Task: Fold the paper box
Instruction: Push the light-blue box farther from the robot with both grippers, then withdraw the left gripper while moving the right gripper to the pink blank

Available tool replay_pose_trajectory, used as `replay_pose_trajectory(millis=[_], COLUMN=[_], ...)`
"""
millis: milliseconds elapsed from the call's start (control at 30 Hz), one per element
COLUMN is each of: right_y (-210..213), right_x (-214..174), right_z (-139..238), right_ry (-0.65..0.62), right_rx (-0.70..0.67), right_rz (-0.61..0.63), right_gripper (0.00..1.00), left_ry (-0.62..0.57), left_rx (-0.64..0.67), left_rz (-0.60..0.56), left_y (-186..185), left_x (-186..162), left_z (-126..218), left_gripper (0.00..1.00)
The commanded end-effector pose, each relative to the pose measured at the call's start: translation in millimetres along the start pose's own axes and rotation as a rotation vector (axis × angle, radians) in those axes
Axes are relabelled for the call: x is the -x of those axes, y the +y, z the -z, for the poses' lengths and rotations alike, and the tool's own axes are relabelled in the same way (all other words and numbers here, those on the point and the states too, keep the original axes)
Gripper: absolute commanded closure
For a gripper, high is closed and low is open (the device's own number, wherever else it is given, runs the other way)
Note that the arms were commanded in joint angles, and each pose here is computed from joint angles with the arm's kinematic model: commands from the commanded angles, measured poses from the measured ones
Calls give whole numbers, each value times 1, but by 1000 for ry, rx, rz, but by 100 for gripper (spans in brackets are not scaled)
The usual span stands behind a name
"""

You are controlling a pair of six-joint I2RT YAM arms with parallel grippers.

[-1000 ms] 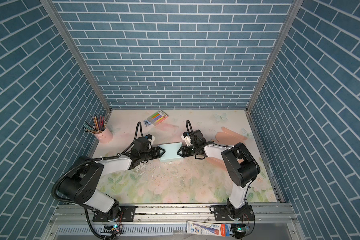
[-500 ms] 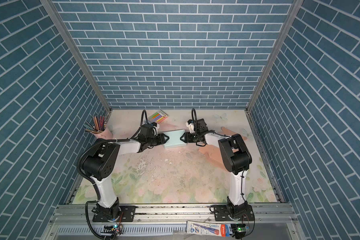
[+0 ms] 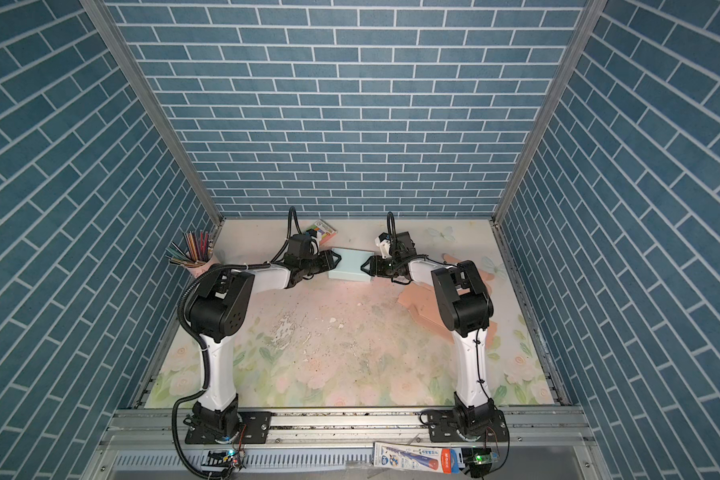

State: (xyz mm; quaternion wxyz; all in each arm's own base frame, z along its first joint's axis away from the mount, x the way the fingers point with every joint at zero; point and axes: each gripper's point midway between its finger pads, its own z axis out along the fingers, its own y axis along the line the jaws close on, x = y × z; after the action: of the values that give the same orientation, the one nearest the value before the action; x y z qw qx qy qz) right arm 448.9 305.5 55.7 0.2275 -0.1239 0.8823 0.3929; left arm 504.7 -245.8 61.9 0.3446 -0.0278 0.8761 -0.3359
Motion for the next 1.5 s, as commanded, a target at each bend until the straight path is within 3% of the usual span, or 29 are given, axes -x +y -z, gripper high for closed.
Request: replay_pose_trajectory(millis=[0,133,333,467,633,867,967,1167,1467], right_y=[46,39,33,26,19,30,31,29,-14], right_x=[11,13,16,20,23,21,5,-55,-109], right_z=[-11,-9,-3,5,19,58,73,109,159], right_ry=[-11,-20,-43,-67,-99,-184,-177,-121,11], right_rx=[171,155,130,103,67,-4,-24,-90,-444], right_rz=[73,61,61,55,47,108,122,123,125], right_gripper=[41,31,18,12,10,7,6,6,8], left_ry=[39,26,27,33,-4,-46,-63,-39,8], left_rx=[-191,-169,-137,-92,-65,-64,-56,-92,-155], left_rz=[-47,-28,2,12,20,5,11,15,-42], left_y=[-56,-51,-43,-32,-22,-23,-20,-34,-65], left_x=[-10,-8,-8,-7,0,0,-9,-60,-120], left_z=[-6,-5,0,8,30,59,75,106,135], left_gripper=[47,46,37,25,13,12,12,14,15])
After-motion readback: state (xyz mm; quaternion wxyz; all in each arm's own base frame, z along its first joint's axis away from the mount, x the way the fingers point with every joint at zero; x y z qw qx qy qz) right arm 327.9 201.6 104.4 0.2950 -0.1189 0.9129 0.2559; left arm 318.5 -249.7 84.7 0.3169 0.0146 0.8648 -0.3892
